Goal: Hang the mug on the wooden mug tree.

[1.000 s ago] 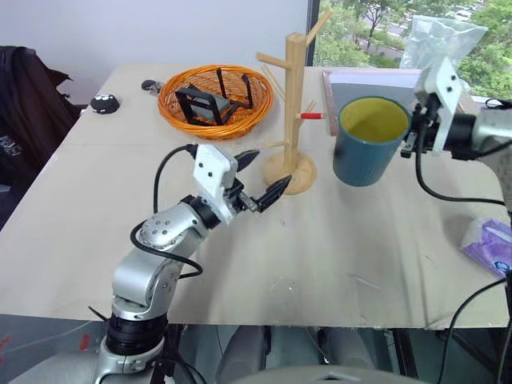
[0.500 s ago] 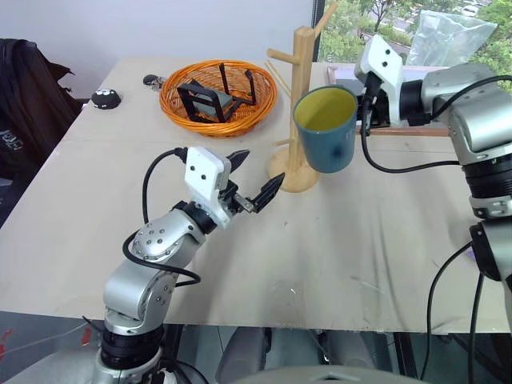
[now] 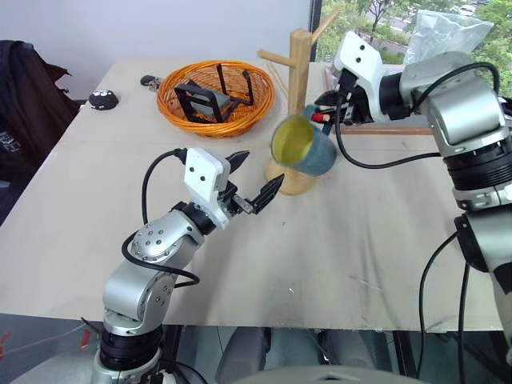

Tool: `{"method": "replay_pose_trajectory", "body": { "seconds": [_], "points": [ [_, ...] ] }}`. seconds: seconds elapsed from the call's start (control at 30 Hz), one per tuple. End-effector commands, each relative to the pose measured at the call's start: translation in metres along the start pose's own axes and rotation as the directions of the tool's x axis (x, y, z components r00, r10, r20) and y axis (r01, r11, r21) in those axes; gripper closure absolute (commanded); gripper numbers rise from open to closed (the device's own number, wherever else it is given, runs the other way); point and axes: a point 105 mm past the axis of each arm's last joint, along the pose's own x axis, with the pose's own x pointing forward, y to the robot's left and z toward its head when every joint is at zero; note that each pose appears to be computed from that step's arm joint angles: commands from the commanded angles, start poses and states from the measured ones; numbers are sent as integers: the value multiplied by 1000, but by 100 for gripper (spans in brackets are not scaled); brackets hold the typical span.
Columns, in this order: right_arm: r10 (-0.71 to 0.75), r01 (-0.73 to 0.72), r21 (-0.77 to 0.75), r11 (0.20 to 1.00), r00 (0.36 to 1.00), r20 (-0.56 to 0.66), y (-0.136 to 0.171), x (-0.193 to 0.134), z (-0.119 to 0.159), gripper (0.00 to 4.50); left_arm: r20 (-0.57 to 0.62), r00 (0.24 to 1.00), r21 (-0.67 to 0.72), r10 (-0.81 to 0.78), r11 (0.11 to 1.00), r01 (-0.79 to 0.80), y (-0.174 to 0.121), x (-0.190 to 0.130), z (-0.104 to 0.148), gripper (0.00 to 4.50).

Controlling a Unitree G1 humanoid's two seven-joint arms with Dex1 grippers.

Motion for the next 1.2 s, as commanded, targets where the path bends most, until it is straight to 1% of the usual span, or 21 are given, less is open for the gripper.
{"method": "replay_pose_trajectory", "body": {
  "seconds": [0.03, 0.07, 0.1, 0.2, 0.33, 0.37, 0.43, 0.53, 0.57, 0.6, 0.63, 0.73, 0.77, 0.8, 0.87, 0.9, 0.93, 1.03, 1.1, 1.2],
  "points": [
    [-57, 58, -26, 998, 997, 57, -12, -17, 23, 83, 41, 999, 20, -19, 1000, 18, -2, 1, 9, 0],
    [-63, 65, -20, 998, 996, 64, -14, -22, 24, 60, 43, 999, 20, -22, 1000, 21, -2, 2, 9, 0],
    [-69, 70, -12, 997, 995, 70, -15, -26, 24, 3, 46, 999, 19, -24, 1000, 23, -3, 2, 9, 0],
    [-81, 77, 43, 996, 992, 102, -20, -45, 25, 1, 58, 998, 22, -28, 999, 27, -3, 3, 11, 0],
    [-91, 76, 120, 990, 988, 126, -20, -75, 14, 1, 78, 996, 22, -39, 999, 37, -3, 3, 13, 0],
    [-91, 66, 182, 981, 987, 132, -18, -88, 7, 1, 78, 996, 20, -42, 999, 41, -3, 3, 12, 0],
    [-68, 31, 254, 967, 988, 137, -5, -112, -9, 1, 71, 996, 11, -49, 999, 49, -4, 2, 9, 0],
    [-49, 7, 338, 941, 992, 116, 18, -133, -39, 1, 45, 997, -4, -56, 998, 57, -4, -2, 0, 0],
    [-41, 1, 359, 933, 994, 104, 30, -138, -54, 1, 20, 998, -10, -58, 998, 58, -5, -6, -8, 0],
    [-35, -3, 370, 929, 995, 95, 39, -141, -63, 1, 2, 998, -13, -60, 998, 60, -5, -8, -13, 0],
    [-37, -4, 383, 924, 994, 100, 47, -141, -72, 1, -26, 997, -6, -68, 998, 68, -6, -10, -20, 0],
    [-107, 21, 454, 891, 981, 163, 80, -133, -101, 1, -122, 989, -9, -79, 997, 78, -9, -21, -46, 0],
    [-158, 59, 498, 865, 974, 159, 96, -126, -120, 1, -178, 982, 10, -68, 997, 71, -9, -25, -59, 0],
    [-192, 102, 514, 851, 974, 123, 112, -120, -137, 1, -219, 974, 18, -60, 998, 66, -9, -29, -69, 0],
    [-271, 143, 564, 813, 951, 150, 135, -113, -152, 1, -272, 959, 33, -77, 995, 89, -13, -37, -82, 0],
    [-302, 154, 581, 800, 938, 167, 139, -112, -154, 1, -279, 956, 33, -89, 994, 102, -15, -38, -84, 0],
    [-363, 182, 622, 762, 915, 177, 140, -113, -161, 1, -285, 953, 10, -106, 994, 113, -19, -41, -87, 0],
    [-466, 321, 601, 732, 880, 98, 148, -113, -195, 1, -317, 938, -12, -138, 990, 142, -26, -47, -99, 0],
    [-481, 362, 574, 734, 874, 64, 152, -114, -206, 1, -328, 934, -6, -141, 989, 148, -25, -49, -104, 0],
    [-465, 355, 559, 750, 883, 64, 160, -111, -211, 1, -338, 930, -19, -148, 988, 150, -24, -51, -107, 0]
  ]
}}
